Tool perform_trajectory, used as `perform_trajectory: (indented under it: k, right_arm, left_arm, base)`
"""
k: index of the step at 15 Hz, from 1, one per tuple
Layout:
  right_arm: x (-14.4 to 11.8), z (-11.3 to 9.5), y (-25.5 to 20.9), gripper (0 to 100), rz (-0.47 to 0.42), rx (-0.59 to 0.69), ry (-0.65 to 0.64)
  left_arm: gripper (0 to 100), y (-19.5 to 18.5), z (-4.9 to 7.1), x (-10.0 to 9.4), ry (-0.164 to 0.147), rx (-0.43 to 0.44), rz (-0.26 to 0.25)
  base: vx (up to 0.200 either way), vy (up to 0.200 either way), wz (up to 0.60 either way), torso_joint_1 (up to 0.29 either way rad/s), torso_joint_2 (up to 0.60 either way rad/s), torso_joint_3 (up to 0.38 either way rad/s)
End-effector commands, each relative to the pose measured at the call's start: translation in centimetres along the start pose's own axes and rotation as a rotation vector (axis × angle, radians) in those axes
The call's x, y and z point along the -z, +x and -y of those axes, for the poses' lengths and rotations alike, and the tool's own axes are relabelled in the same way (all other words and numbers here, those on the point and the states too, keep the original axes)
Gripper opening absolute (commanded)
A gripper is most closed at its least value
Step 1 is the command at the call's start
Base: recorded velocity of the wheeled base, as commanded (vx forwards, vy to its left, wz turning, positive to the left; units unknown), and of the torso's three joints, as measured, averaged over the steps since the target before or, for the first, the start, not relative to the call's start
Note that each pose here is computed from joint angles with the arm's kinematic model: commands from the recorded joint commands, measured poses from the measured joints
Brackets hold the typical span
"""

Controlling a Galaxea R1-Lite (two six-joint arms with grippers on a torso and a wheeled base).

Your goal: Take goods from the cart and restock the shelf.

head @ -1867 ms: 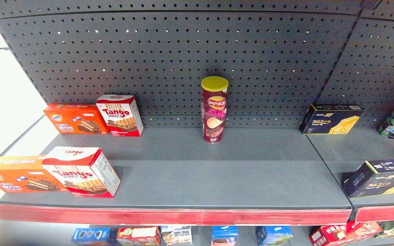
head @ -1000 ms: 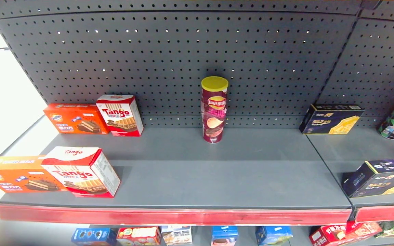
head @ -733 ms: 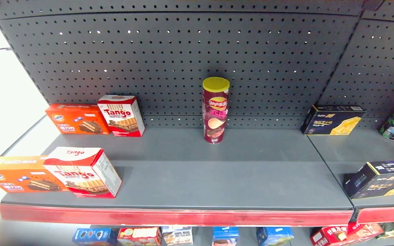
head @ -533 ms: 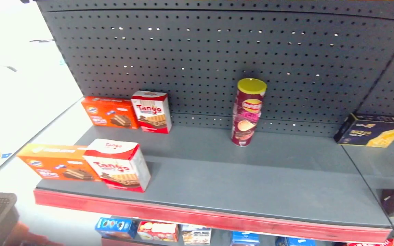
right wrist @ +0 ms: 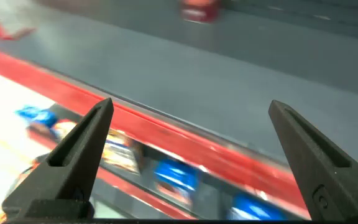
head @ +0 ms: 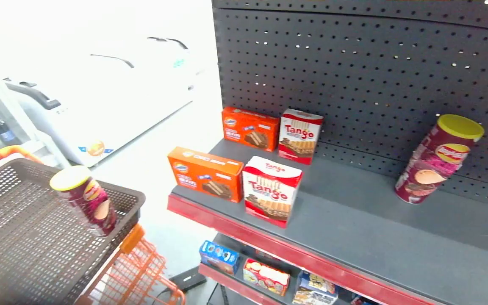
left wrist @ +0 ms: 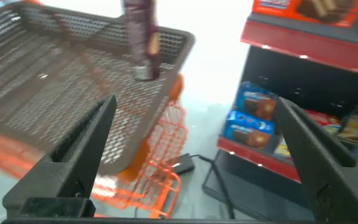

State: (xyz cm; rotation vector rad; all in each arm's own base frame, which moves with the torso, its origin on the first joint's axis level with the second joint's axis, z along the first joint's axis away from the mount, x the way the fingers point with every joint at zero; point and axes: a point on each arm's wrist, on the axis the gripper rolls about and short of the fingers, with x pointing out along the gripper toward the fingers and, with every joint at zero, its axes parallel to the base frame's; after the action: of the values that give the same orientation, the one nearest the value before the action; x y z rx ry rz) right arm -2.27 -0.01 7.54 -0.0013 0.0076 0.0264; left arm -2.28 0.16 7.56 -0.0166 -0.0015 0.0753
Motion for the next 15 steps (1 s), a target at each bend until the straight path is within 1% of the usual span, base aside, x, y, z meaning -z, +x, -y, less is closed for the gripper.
perform_trajectory:
  k: [1,4,8,9,10,11,12,13,14,15]
  right_arm:
    - [0.0,0.0,0.0,100,0.000,0.000,0.000]
    - [0.0,0.0,0.0,100,0.000,-0.001,0.000]
    - [0.0,0.0,0.0,100,-0.002,-0.001,0.000]
    - [0.0,0.0,0.0,100,-0.002,0.000,0.000]
    - [0.0,0.0,0.0,100,0.000,-0.001,0.000]
    - [0.0,0.0,0.0,100,0.000,0.000,0.000]
    - [0.0,0.0,0.0,100,0.000,-0.001,0.000]
    - [0.0,0.0,0.0,100,0.000,-0.001,0.000]
    - [0.0,0.0,0.0,100,0.000,-0.001,0.000]
    - [0.0,0.0,0.0,100,0.000,-0.001,0.000]
  left_arm:
    - [100,0.0,0.0,0.0,0.000,0.000,0.001]
    - [100,0.0,0.0,0.0,0.004,0.002,0.002]
    - [100,0.0,0.0,0.0,0.001,0.002,0.002]
    - [100,0.0,0.0,0.0,0.003,-0.014,0.001]
    - [100,-0.1,-0.1,-0.3,0.023,-0.037,0.015]
    - [100,-0.5,-0.1,-1.8,0.103,-0.039,0.050]
    - [100,-0.6,-0.1,-3.2,0.149,-0.038,0.047]
    - [100,0.2,0.0,-3.5,0.159,-0.039,-0.084]
    - [100,0.3,0.0,-3.5,0.163,-0.043,-0.106]
    - [100,1.6,0.1,-3.6,0.165,-0.047,-0.221]
  base:
    - [0.000,0.000,0.00,0.000,0.00,0.000]
    - [0.000,0.000,0.00,0.000,0.00,0.000]
    - [0.000,0.000,0.00,0.000,0.00,0.000]
    - [0.000,0.000,0.00,0.000,0.00,0.000]
    - [0.000,0.000,0.00,0.000,0.00,0.000]
    - [0.000,0.000,0.00,0.000,0.00,0.000]
    - [0.000,0.000,0.00,0.000,0.00,0.000]
    - [0.000,0.000,0.00,0.000,0.00,0.000]
    - [0.000,0.000,0.00,0.000,0.00,0.000]
    - [0.000,0.000,0.00,0.000,0.00,0.000]
